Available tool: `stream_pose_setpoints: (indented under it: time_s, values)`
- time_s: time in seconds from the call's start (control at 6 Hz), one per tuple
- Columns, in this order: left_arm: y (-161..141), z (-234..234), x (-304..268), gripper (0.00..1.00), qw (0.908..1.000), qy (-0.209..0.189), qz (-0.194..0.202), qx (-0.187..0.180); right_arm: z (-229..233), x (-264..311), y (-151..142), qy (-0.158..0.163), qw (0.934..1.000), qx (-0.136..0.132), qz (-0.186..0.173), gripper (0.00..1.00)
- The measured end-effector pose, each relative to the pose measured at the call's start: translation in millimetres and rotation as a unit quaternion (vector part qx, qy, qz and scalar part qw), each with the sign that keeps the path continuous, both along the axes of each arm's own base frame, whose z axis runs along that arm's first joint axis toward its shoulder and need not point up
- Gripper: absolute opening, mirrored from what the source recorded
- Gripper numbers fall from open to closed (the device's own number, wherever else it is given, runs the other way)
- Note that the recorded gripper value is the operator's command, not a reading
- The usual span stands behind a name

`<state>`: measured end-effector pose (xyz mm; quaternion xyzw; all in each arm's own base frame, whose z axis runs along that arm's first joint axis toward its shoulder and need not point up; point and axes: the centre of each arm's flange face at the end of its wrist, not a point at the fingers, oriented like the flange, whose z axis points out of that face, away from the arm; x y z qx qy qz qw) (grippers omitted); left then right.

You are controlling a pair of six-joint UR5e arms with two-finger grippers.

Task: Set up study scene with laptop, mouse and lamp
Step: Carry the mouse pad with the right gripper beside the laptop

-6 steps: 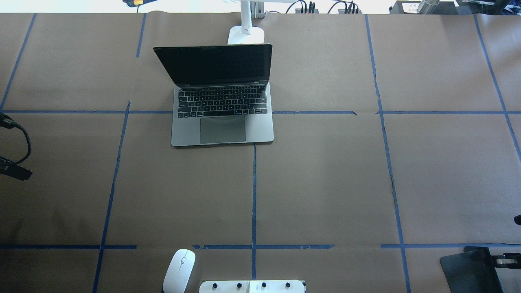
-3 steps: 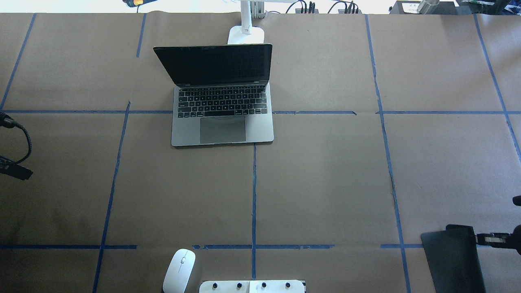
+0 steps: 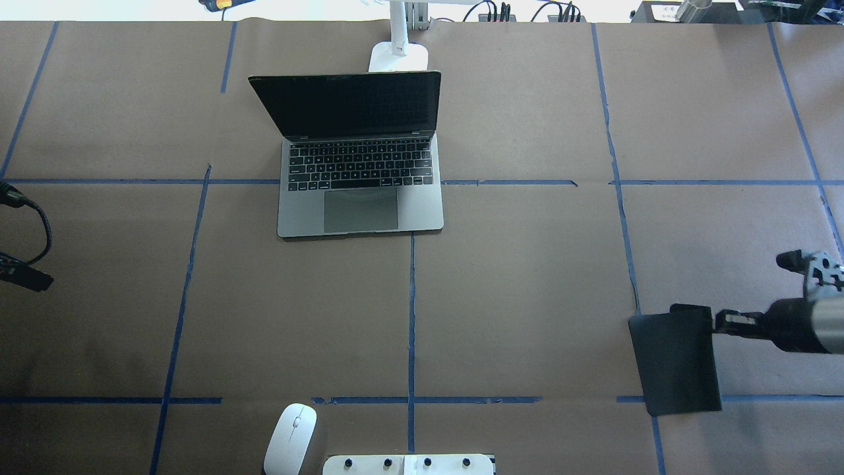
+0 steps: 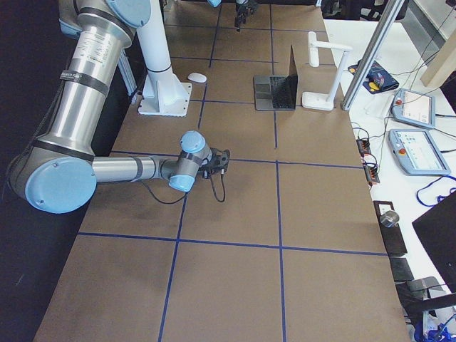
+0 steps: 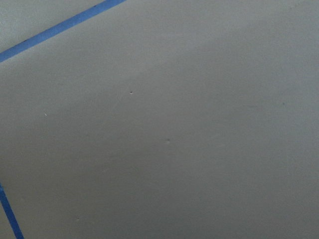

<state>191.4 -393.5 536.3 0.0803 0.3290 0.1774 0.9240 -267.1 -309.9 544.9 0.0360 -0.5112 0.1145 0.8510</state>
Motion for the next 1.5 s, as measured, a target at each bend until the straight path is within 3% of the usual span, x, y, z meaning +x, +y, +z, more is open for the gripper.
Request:
stream_pose_setpoints:
  time_s: [0.33, 0.67, 1.0, 1.17, 1.33, 1.5]
  values:
    - [0.1, -3.7, -0.1, 1.00, 1.0000, 0.002, 0.000, 0.003, -81.0, -74.9, -86.8, 0.020, 0.9995, -0.013, 0.023, 0.00]
    - [0.3, -6.4, -0.2, 1.00, 1.0000, 0.004, 0.000, 0.005, -150.9, -149.6, -192.1, 0.041, 0.9979, -0.021, 0.045, 0.00]
    - [0.5, -7.2, -0.2, 1.00, 1.0000, 0.005, 0.000, 0.005, -159.3, -174.4, -264.3, 0.073, 0.9963, -0.005, 0.045, 0.00]
    - [0.4, -7.5, -0.1, 1.00, 1.0000, 0.005, 0.000, 0.005, -164.4, -179.8, -283.8, 0.080, 0.9960, 0.005, 0.040, 0.00]
    - [0.3, -7.5, 0.0, 1.00, 1.0000, 0.005, 0.000, 0.005, -171.2, -184.8, -294.2, 0.081, 0.9960, 0.008, 0.038, 0.05]
    - [0.0, -7.7, 0.3, 1.00, 1.0000, 0.005, 0.000, 0.005, -176.3, -188.0, -298.6, 0.080, 0.9960, 0.008, 0.038, 0.34]
